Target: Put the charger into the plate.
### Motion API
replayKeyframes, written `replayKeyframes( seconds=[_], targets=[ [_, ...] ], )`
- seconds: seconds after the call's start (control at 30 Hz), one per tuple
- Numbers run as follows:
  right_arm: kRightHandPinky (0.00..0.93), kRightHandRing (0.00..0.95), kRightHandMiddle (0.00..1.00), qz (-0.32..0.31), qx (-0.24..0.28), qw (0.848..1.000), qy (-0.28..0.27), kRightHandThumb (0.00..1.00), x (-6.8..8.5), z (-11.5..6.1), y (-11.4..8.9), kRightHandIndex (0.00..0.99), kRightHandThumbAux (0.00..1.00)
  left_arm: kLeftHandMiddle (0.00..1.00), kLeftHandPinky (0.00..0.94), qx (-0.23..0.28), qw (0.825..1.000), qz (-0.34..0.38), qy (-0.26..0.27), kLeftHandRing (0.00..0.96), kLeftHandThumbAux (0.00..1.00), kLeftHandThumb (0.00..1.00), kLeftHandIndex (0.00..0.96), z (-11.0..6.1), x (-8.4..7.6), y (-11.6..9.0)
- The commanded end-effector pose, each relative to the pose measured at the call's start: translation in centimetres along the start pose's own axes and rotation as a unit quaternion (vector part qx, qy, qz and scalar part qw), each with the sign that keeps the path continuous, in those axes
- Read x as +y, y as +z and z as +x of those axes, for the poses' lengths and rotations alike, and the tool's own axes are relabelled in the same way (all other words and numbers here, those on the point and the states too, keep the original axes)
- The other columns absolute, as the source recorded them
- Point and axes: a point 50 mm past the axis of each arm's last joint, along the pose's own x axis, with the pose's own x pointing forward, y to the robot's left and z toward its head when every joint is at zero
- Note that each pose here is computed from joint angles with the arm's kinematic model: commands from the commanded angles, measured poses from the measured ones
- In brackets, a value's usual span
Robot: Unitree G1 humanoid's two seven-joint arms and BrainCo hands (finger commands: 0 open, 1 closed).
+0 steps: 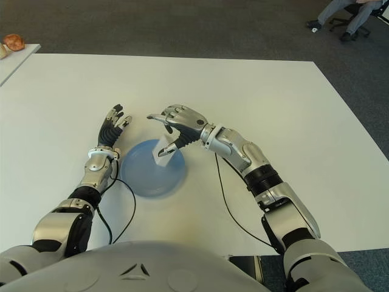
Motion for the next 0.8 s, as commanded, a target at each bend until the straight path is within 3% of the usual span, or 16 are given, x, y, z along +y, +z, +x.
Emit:
replayKeyframes(
  seconds=[0.03, 0.8],
  targets=[
    [0.000, 0.000, 0.000, 0.010, -0.004, 1.000, 0.009, 0.192, 0.14, -0.21, -0.22, 0.000, 0.195, 0.047, 0.048, 0.117, 0.993, -0.012, -0.002, 0.034, 0.591, 0.000, 0.028, -2.59, -0.85, -4.41],
    [0.000, 0.000, 0.000, 0.056, -0.011, 0.998, -0.022, 0.251, -0.68, -0.10, -0.42, 0.000, 0.090, 0.062, 0.055, 0.124, 0.992, -0.008, -0.006, 0.056, 0.596, 0.000, 0.034, -2.62, -0.77, -4.54]
  ],
)
